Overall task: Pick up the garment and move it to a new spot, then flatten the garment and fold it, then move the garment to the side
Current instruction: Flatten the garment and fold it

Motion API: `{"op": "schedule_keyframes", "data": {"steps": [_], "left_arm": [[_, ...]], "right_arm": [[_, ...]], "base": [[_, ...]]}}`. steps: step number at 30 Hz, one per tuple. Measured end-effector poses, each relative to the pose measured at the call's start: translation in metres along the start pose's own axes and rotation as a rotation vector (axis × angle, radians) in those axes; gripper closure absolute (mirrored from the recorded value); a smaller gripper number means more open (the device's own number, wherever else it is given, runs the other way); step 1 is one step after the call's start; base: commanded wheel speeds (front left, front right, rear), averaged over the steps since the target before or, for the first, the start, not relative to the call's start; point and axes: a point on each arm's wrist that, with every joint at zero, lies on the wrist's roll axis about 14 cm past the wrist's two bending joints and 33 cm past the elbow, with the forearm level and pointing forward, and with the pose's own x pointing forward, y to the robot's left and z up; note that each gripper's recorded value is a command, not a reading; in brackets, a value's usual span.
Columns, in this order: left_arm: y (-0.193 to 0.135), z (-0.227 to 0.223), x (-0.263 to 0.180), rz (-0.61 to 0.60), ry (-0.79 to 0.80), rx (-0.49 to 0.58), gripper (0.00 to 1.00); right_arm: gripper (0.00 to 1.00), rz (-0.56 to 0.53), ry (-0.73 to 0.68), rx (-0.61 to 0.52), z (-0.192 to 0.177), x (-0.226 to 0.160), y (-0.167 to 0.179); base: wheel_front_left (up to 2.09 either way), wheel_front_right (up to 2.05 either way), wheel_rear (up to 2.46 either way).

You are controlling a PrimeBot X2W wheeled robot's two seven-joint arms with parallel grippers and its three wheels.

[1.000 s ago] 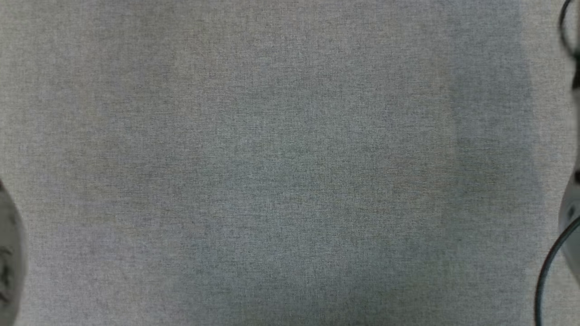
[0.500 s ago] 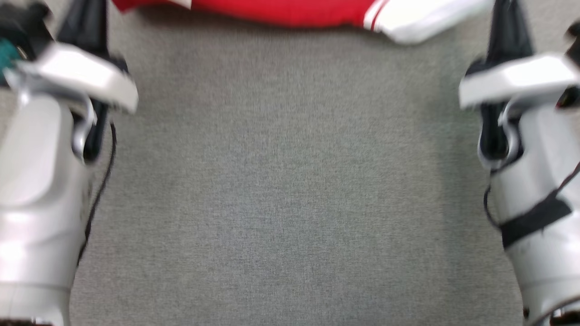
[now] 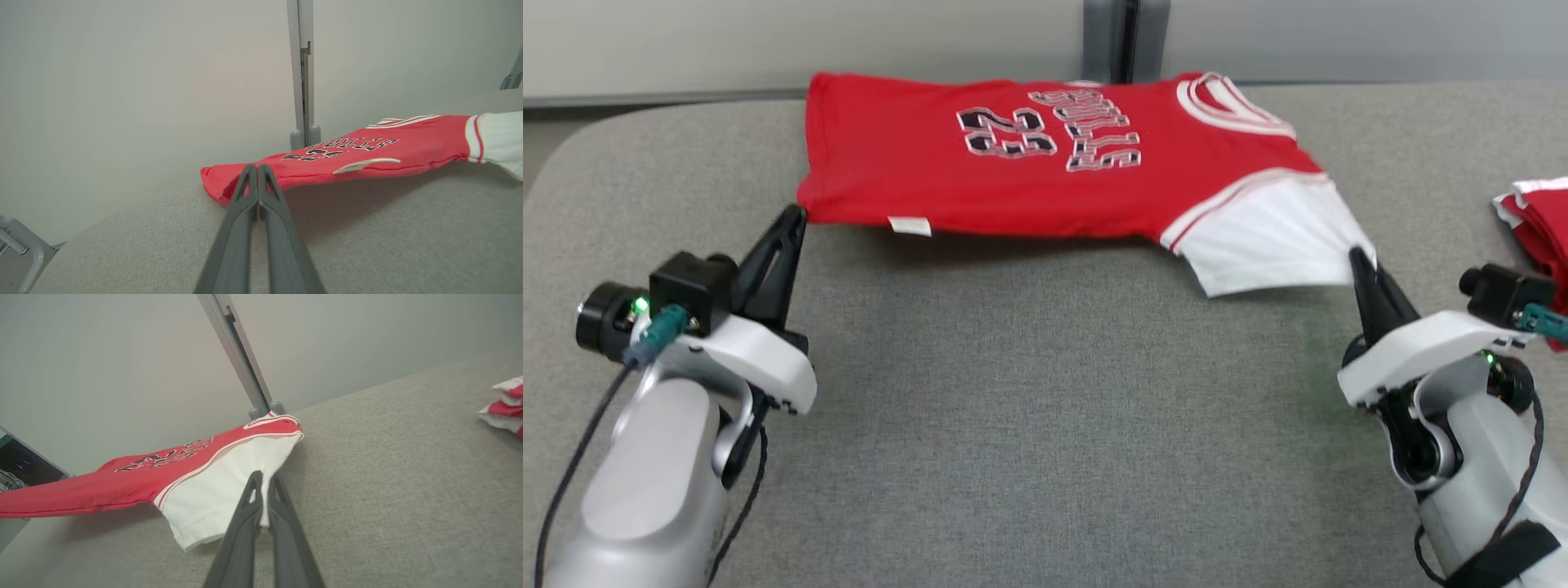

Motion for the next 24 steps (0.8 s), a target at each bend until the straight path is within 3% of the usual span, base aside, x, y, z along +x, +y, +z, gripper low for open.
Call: {"op": "schedule_keyframes", "data": {"steps": [14,24], "left_arm": [[-0.018,-0.009,-0.067,-0.011,0.022,0.028,1.0],[-0.039,-0.019,-0.109,-0.089,0.043,0.103,1.0]], "right_arm": [[1.0,0.02,0.297,0.026,-0.028,-0.064,0.003],[1.0,0.059,0.419,0.025,-0.025,-0.117,0.007]], "base": [[0.0,0.0,0.0],[0.0,0.0,0.0]]}}
